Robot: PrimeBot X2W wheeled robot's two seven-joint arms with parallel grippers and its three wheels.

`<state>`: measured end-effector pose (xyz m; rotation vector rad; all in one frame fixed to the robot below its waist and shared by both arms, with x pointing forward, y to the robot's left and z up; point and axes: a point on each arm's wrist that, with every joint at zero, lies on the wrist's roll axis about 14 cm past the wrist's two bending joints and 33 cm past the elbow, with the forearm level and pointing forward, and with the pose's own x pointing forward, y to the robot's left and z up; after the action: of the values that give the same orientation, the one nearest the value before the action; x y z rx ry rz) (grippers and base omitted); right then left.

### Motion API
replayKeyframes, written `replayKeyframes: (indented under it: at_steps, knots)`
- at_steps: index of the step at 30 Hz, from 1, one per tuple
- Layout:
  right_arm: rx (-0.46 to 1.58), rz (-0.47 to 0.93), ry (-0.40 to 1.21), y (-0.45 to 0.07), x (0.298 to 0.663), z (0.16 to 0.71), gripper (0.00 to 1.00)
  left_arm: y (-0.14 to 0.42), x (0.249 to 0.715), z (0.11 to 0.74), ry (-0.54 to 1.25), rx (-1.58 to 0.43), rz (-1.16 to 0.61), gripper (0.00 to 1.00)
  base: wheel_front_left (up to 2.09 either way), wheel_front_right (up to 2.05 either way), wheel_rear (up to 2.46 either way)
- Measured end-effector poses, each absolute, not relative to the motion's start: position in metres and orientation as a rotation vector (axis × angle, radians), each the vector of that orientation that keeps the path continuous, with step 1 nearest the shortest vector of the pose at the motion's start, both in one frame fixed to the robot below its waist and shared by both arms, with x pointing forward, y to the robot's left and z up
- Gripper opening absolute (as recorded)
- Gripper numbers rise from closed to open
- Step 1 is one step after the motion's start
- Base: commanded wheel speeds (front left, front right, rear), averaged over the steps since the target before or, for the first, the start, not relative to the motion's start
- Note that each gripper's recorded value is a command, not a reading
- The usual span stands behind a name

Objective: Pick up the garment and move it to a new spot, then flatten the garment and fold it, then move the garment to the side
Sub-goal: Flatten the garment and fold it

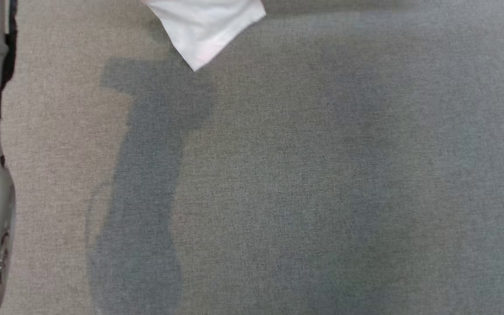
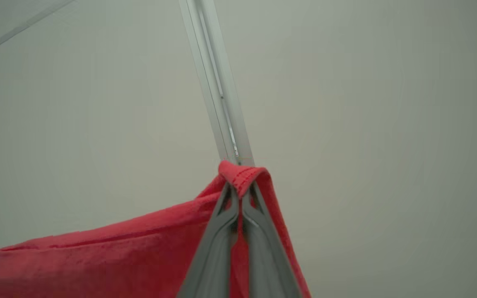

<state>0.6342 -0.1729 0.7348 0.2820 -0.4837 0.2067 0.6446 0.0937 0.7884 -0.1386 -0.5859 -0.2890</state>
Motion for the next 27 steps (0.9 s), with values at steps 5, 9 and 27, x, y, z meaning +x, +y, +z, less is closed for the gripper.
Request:
replayKeyframes:
  at_steps: [5, 9, 27]
  knots:
    - [0.288, 0.212, -0.331, -0.145, 0.651, 0.694, 0.0, 0.104, 0.663, 0.744, -0.441, -0.169, -0.233, 0.0, 0.0, 0.0, 0.0]
    - [0.268, 0.215, -0.155, -0.127, 0.656, 0.627, 0.0, 0.108, 0.672, 0.669, -0.254, -0.196, -0.206, 0.0, 0.0, 0.0, 0.0]
    - [0.413, 0.201, 0.324, -0.102, 0.546, 0.402, 0.0, 0.142, 0.556, 0.421, 0.223, -0.345, -0.075, 0.0, 0.0, 0.0, 0.0]
